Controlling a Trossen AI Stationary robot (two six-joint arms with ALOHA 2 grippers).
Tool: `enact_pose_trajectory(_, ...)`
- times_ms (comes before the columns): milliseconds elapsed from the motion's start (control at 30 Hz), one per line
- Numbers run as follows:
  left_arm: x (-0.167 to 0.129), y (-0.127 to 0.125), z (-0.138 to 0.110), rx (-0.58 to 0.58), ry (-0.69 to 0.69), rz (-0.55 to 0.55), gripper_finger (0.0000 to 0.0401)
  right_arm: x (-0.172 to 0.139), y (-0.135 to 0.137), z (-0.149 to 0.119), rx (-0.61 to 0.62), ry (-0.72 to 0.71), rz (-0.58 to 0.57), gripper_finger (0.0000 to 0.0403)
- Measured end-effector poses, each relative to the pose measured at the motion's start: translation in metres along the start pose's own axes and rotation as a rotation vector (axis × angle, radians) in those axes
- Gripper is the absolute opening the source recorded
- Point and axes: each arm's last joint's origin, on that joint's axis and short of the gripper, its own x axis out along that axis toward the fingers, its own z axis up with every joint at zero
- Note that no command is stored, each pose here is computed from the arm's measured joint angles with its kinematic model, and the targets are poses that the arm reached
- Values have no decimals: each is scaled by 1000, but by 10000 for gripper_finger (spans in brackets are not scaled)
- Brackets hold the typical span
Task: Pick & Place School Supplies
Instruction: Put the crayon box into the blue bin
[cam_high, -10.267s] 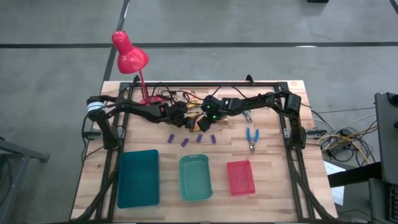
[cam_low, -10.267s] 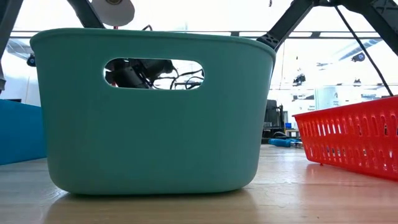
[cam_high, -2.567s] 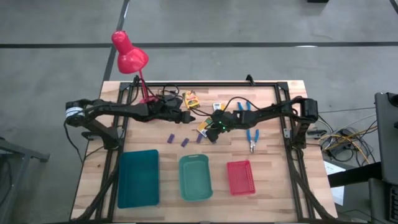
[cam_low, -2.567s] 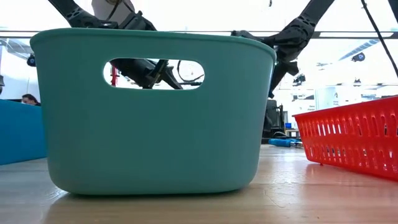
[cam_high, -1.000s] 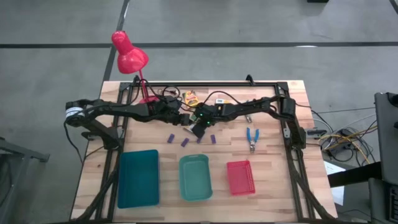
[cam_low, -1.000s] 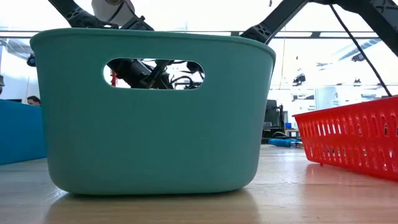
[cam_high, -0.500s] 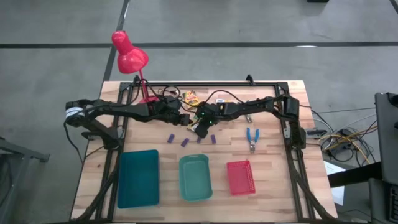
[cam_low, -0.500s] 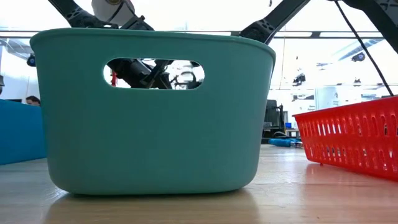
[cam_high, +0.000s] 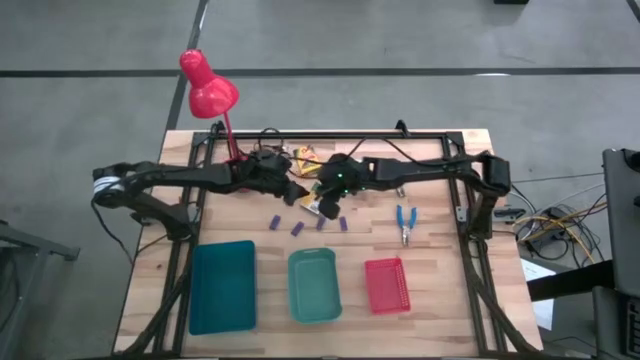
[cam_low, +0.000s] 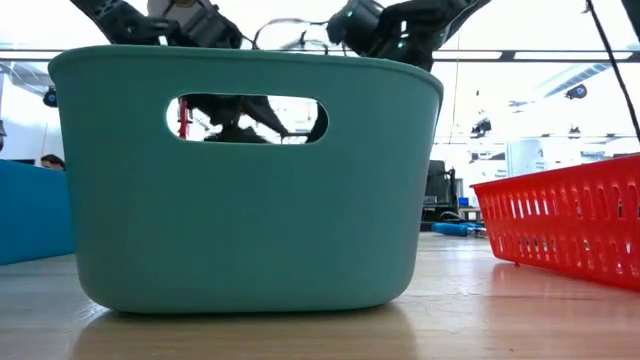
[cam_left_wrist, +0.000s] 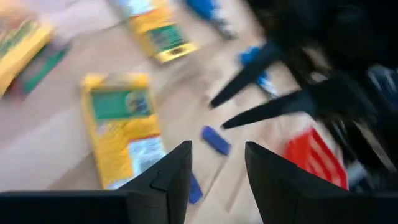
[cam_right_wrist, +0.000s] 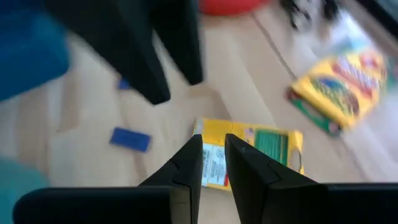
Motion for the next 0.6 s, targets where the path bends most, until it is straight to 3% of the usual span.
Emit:
enact_pose_trajectory(100, -14, -9, 4, 133, -1, -88, 154, -5, 4, 0, -21, -77, 87, 68)
enact_pose_trajectory(200, -27, -16, 8, 163, -42, -118, 154, -5, 3, -7, 34, -124, 115, 68)
enact_pose_trajectory(400, -44, -25, 13, 188, -102, -152, 154, -1, -3, -35, 163, -128, 116, 68)
enact_pose_trajectory(600, -48, -26, 13, 327, -124, -124, 154, -8, -6, -52, 256, -161, 128, 68)
